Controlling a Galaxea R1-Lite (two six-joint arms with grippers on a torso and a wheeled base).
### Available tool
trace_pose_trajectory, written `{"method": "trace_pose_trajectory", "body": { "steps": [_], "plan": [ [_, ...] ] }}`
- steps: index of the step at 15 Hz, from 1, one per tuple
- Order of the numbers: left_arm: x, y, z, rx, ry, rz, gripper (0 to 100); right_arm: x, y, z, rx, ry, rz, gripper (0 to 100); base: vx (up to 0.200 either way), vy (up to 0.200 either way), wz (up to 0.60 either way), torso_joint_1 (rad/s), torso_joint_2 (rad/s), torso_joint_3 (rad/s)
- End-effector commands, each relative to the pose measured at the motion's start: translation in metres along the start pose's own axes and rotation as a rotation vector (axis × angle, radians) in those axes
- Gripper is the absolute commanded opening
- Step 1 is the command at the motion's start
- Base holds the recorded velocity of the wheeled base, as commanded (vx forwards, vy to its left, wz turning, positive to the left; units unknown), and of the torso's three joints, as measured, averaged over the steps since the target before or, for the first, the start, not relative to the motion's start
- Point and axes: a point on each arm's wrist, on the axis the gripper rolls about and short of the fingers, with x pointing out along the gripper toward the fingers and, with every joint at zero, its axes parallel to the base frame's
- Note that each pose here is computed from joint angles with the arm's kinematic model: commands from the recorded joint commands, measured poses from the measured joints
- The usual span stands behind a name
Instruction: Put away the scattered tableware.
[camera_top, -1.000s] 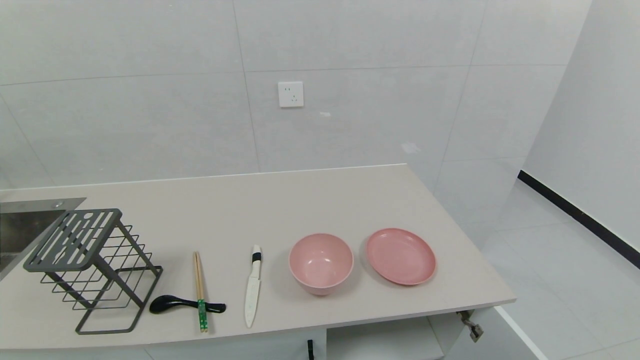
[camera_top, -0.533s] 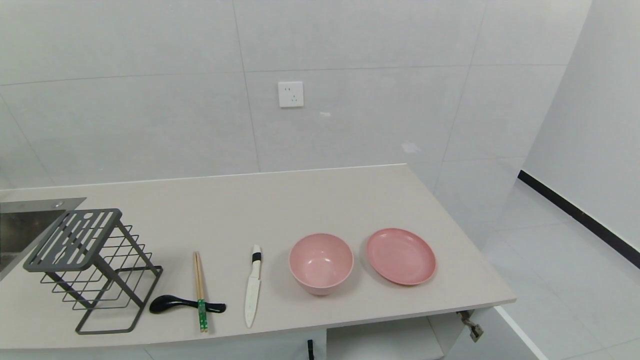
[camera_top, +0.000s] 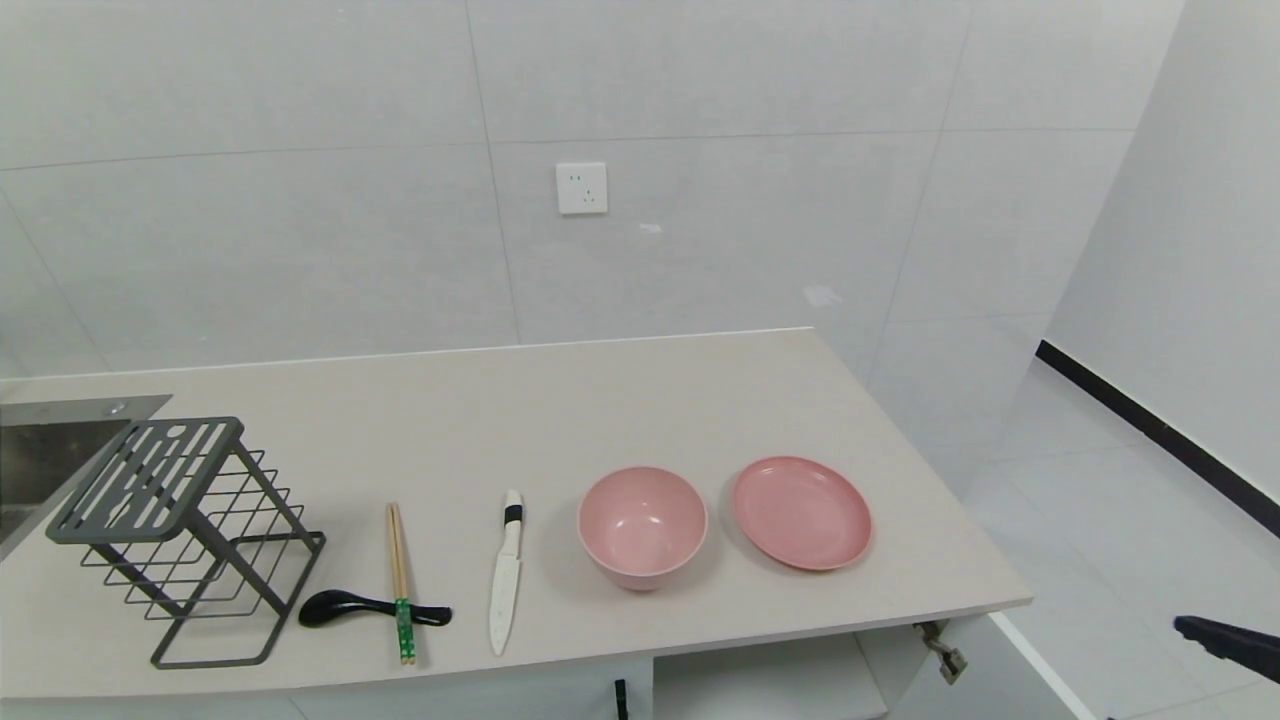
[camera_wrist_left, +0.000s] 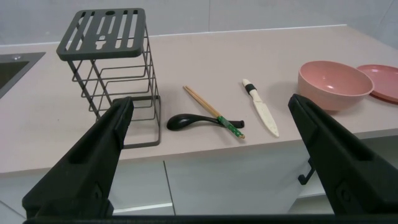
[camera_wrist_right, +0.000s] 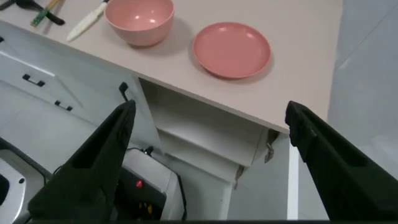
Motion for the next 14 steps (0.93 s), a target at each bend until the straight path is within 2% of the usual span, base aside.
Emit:
{"method": "trace_pose_trajectory", "body": {
  "steps": [1,3,8,14],
  "plan": [
    [0.0,0.0,0.0,0.0,0.001,0.0,100,0.051,-0.017,-0.02,0.064,0.219,0.074,100,0.0,0.0,0.0,0.0,0.0,0.0],
    [0.0,0.0,0.0,0.0,0.001,0.0,100,0.059,-0.021,-0.018,0.061,0.215,0.074,100,0.0,0.0,0.0,0.0,0.0,0.0],
    [0.0,0.0,0.0,0.0,0.001,-0.002,100,0.079,-0.029,-0.025,0.073,0.278,0.091,100,0.0,0.0,0.0,0.0,0.0,0.0],
    [0.0,0.0,0.0,0.0,0.001,-0.003,100,0.134,-0.055,-0.026,0.039,0.173,0.053,100,0.0,0.0,0.0,0.0,0.0,0.0]
  ]
}}
